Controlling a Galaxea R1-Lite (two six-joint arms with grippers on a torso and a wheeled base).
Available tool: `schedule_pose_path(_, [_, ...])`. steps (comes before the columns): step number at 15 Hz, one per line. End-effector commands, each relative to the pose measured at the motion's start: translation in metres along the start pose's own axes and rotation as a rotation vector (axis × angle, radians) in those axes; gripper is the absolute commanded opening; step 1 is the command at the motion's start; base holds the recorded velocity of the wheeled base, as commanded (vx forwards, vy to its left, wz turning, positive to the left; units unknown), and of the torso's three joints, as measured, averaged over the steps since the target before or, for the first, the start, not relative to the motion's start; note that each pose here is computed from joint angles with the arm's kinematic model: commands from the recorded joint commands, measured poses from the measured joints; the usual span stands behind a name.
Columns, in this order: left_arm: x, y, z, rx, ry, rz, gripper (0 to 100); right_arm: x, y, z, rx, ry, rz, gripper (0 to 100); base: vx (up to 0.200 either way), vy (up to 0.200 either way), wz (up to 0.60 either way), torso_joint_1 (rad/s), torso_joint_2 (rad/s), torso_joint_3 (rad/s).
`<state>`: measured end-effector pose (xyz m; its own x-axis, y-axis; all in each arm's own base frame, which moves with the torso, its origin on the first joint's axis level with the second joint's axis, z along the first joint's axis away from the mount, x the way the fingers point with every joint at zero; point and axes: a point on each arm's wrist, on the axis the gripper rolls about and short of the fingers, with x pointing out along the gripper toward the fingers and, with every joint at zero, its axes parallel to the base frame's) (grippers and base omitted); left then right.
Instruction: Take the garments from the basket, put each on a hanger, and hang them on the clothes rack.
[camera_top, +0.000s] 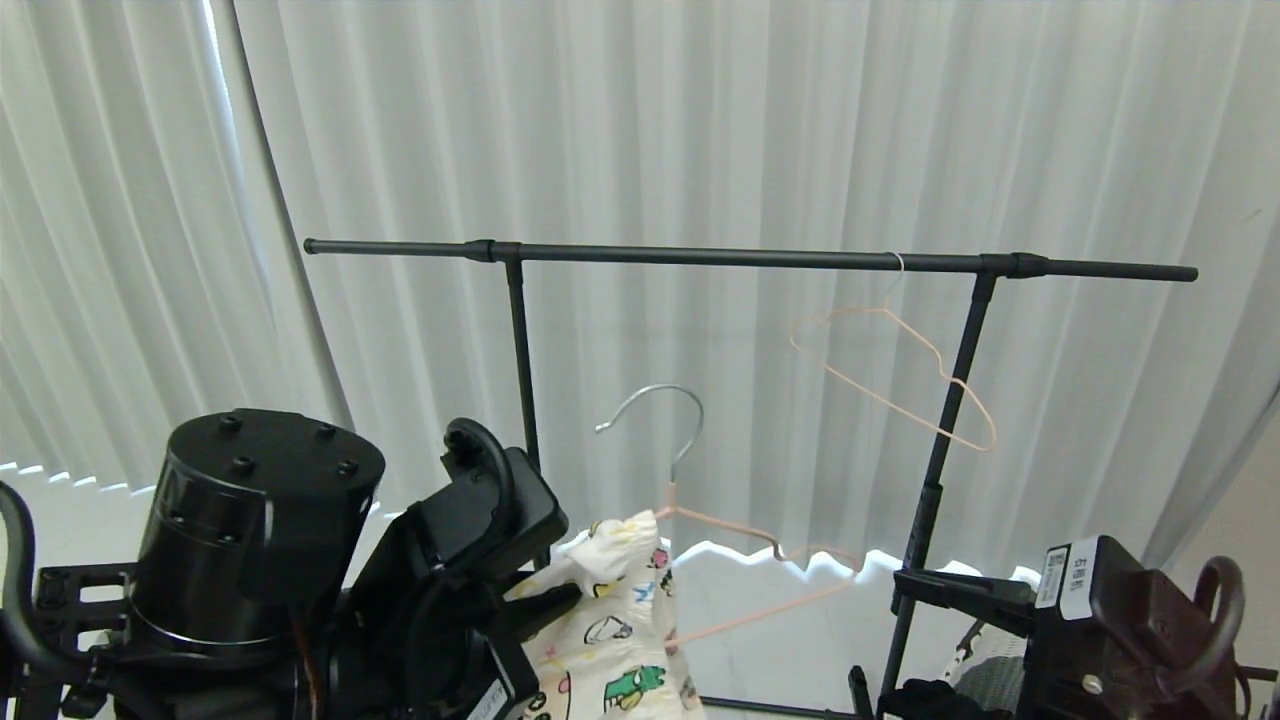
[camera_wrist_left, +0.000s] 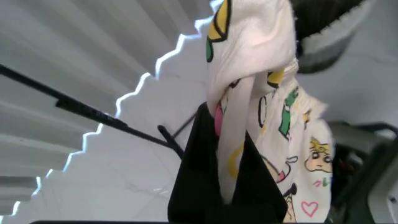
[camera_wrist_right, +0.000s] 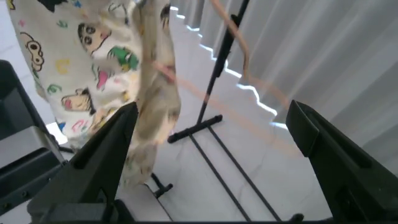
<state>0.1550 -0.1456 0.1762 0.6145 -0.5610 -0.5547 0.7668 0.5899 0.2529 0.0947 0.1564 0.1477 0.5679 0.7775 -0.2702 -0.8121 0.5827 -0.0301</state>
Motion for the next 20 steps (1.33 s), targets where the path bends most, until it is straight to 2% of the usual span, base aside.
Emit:
schedule_pose_path(1, [0.000,0.004,0.001,-0.028,-0.021,0.032,0,0.004,0.000,-0.011,0.004,0.056,-0.003,100,0.000,0.000,0.00,0.000,0.00,0.000])
schedule_pose_path(2, [-0.001,0.007,0.007,-0.039,-0.053,0.050,0,0.011,0.000,-0.015,0.044,0.090,-0.005,100,0.000,0.000,0.00,0.000,0.00,0.000])
schedule_pose_path(4, [-0.009,0.010,0.018,-0.044,-0.107,0.069,0,0.034,0.002,-0.010,0.234,0.103,-0.027,100,0.000,0.000,0.00,0.000,0.00,0.000])
schedule_pose_path(5, [-0.012,0.010,0.022,-0.036,-0.128,0.071,0,0.047,-0.001,-0.004,0.341,0.086,-0.078,100,0.000,0.000,0.00,0.000,0.00,0.000])
schedule_pose_path(6, [-0.014,0.012,0.027,-0.037,-0.145,0.078,0,0.064,-0.003,0.000,0.415,0.074,-0.145,100,0.000,0.000,0.00,0.000,0.00,0.000])
schedule_pose_path(7, [-0.015,0.013,0.032,-0.037,-0.161,0.083,0,0.076,-0.003,0.002,0.440,0.066,-0.180,100,0.000,0.000,0.00,0.000,0.00,0.000])
schedule_pose_path(10, [-0.018,0.012,0.041,-0.027,-0.196,0.073,0,0.099,0.001,0.006,0.436,0.063,-0.181,100,0.000,0.000,0.00,0.000,0.00,0.000])
schedule_pose_path(12, [-0.016,0.009,0.041,-0.021,-0.193,0.064,0,0.103,0.004,0.007,0.429,0.065,-0.174,100,0.000,0.000,0.00,0.000,0.00,0.000])
schedule_pose_path(13, [-0.012,0.011,0.044,-0.021,-0.198,0.067,0,0.100,0.014,0.005,0.412,0.078,-0.139,100,0.000,0.000,0.00,0.000,0.00,0.000])
schedule_pose_path(16, [-0.009,0.013,0.051,-0.022,-0.257,0.084,0,0.094,0.030,-0.009,0.382,0.135,-0.104,100,0.000,0.000,0.00,0.000,0.00,0.000])
schedule_pose_path(18, [-0.013,0.012,0.052,-0.019,-0.273,0.086,0,0.096,0.028,-0.013,0.380,0.147,-0.121,100,0.000,0.000,0.00,0.000,0.00,0.000])
schedule_pose_path(20, [-0.016,0.012,0.052,-0.020,-0.280,0.090,0,0.097,0.017,-0.017,0.387,0.157,-0.176,100,0.000,0.000,0.00,0.000,0.00,0.000])
